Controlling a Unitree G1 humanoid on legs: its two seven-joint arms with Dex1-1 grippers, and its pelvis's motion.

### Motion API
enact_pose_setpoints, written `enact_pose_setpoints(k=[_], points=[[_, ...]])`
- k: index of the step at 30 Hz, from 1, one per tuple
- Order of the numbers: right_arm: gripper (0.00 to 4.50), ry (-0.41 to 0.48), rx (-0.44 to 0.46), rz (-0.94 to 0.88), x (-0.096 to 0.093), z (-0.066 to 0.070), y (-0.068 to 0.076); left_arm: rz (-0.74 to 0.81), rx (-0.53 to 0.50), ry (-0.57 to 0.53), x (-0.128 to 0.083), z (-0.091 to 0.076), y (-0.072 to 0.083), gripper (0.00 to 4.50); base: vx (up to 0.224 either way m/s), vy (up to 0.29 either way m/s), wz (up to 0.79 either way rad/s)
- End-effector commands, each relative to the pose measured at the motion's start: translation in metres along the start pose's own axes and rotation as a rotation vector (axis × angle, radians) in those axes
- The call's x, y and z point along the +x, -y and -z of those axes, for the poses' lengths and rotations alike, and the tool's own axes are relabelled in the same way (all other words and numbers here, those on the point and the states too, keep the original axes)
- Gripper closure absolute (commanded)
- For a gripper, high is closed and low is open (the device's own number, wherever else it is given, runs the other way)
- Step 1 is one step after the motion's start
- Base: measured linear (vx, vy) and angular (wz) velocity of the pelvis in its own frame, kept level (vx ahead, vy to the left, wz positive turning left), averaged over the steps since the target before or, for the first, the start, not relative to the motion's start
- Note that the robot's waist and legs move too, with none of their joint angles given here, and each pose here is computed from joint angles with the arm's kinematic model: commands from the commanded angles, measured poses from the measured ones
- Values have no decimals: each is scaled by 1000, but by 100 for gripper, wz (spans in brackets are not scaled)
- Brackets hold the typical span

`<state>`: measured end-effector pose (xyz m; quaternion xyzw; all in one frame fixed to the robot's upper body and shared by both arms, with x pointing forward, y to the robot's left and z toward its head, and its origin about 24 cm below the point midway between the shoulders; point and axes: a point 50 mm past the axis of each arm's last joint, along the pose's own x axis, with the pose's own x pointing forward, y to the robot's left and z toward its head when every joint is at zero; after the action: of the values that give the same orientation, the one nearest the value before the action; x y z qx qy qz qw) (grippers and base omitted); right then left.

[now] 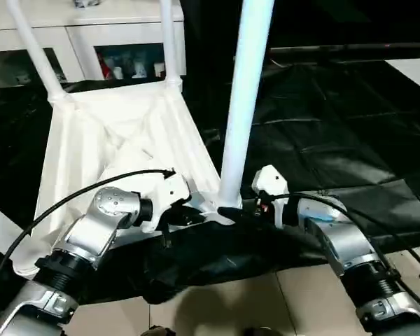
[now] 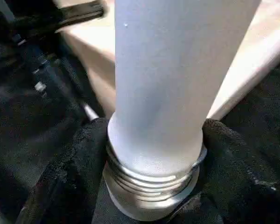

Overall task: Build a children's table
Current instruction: Rotate table base

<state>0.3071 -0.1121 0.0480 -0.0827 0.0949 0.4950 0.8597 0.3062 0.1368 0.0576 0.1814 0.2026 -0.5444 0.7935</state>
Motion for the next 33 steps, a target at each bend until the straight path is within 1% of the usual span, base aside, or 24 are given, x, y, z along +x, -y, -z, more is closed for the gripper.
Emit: enact_pose_setpoints(k=[1,2,3,6,8,9,10,11,12,13,14,15,16,18,20,23,25,28,31,32,33], points=[[177,4,26,74,3,3,0,-82,-36,-1,2,-2,-9,450,0,0,0],[177,6,36,111,4,5,1,-99,-41,4,3,-4,-10,450,0,0,0],[177,14,91,246,9,10,4,-172,-53,14,12,-11,-17,450,0,0,0],[177,12,139,369,16,14,4,-245,-68,27,22,-20,-22,450,0,0,0],[177,10,163,428,26,15,0,-298,-75,43,31,-29,-24,450,-26,23,-7],[177,10,164,431,27,15,0,-300,-75,43,32,-30,-24,450,0,0,0],[177,17,171,422,32,13,-4,-315,-74,51,35,-34,-24,450,0,0,0],[177,27,167,402,37,11,-8,-323,-74,60,39,-38,-23,450,0,0,0],[177,56,167,355,44,7,-15,-314,-69,74,44,-42,-21,450,0,0,0],[143,76,167,326,48,3,-19,-306,-65,82,46,-45,-19,450,0,0,0],[122,97,164,302,49,0,-22,-294,-58,87,47,-46,-17,450,0,0,0],[105,119,159,280,49,-4,-22,-277,-46,89,47,-46,-15,450,0,0,0],[102,130,154,273,49,-6,-22,-268,-38,88,47,-46,-14,450,0,0,0],[87,139,108,254,44,-10,-19,-238,-16,82,43,-41,-12,450,0,0,0],[87,140,72,231,35,-12,-14,-205,-2,74,37,-35,-9,450,-12,-29,9],[87,140,25,181,14,-15,-5,-135,19,65,25,-26,-4,450,76,-25,-22],[87,134,9,153,4,-16,-3,-118,25,59,21,-23,-3,450,47,11,-20],[87,113,-26,78,-15,-17,1,-96,19,56,11,-18,-4,450,0,0,0],[87,103,-36,20,-26,-18,2,-58,24,49,4,-16,-2,450,0,0,0],[87,103,-36,19,-26,-18,2,-57,25,49,4,-16,-1,450,0,0,0],[87,105,-39,5,-29,-21,5,-3,36,42,-1,-15,2,450,0,0,0]])
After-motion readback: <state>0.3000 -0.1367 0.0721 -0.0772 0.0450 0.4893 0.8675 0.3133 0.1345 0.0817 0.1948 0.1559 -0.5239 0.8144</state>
